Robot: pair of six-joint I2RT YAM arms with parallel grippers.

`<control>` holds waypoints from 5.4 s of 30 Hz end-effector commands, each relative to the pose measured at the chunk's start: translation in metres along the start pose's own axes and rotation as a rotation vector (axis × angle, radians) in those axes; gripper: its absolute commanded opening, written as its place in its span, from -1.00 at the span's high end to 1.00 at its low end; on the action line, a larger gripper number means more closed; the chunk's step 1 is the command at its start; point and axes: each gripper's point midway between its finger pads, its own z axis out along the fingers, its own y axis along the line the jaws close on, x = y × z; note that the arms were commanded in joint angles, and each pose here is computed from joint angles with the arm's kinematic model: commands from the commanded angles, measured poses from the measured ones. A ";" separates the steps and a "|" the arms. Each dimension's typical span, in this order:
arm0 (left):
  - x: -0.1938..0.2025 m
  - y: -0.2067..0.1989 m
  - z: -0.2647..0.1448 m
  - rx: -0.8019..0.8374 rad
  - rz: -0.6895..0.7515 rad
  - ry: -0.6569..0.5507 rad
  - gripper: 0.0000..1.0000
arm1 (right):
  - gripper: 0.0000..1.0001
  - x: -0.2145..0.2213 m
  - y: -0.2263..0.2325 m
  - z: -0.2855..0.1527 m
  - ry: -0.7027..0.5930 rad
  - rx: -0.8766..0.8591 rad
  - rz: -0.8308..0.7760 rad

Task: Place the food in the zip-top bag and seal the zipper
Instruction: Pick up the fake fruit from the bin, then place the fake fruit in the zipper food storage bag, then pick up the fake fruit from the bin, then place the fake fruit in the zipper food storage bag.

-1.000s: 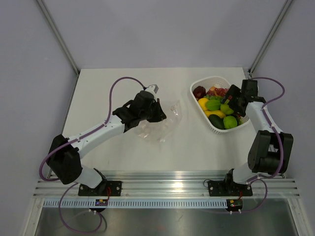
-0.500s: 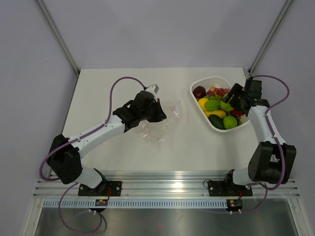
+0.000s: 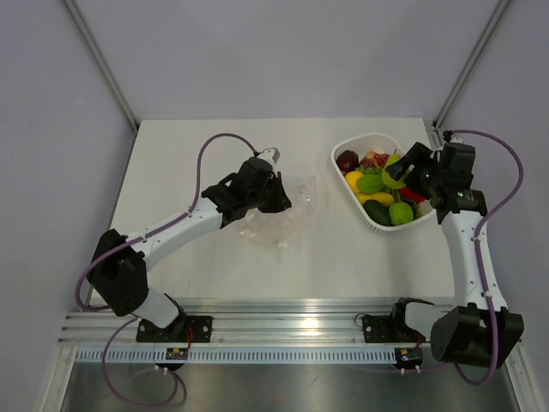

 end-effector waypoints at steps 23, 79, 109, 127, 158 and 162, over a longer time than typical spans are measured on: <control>-0.035 -0.050 -0.023 0.157 -0.021 -0.064 1.00 | -0.06 0.124 0.181 -0.023 0.221 -0.433 -0.159; -0.047 -0.041 -0.045 0.209 -0.102 -0.119 1.00 | -0.98 0.070 -0.070 0.033 0.155 0.433 -0.085; -0.039 -0.039 -0.031 0.207 -0.102 -0.080 1.00 | 0.10 0.052 -0.084 0.043 0.138 0.437 -0.053; -0.041 -0.053 -0.022 0.272 -0.142 -0.059 1.00 | 0.28 0.013 -0.028 -0.023 0.022 0.243 -0.042; -0.035 -0.113 0.021 0.376 -0.144 0.050 1.00 | 0.24 0.043 0.114 -0.016 0.134 -0.170 -0.136; -0.037 -0.114 0.016 0.376 -0.139 0.040 1.00 | 0.25 0.064 0.127 -0.006 0.175 -0.190 -0.152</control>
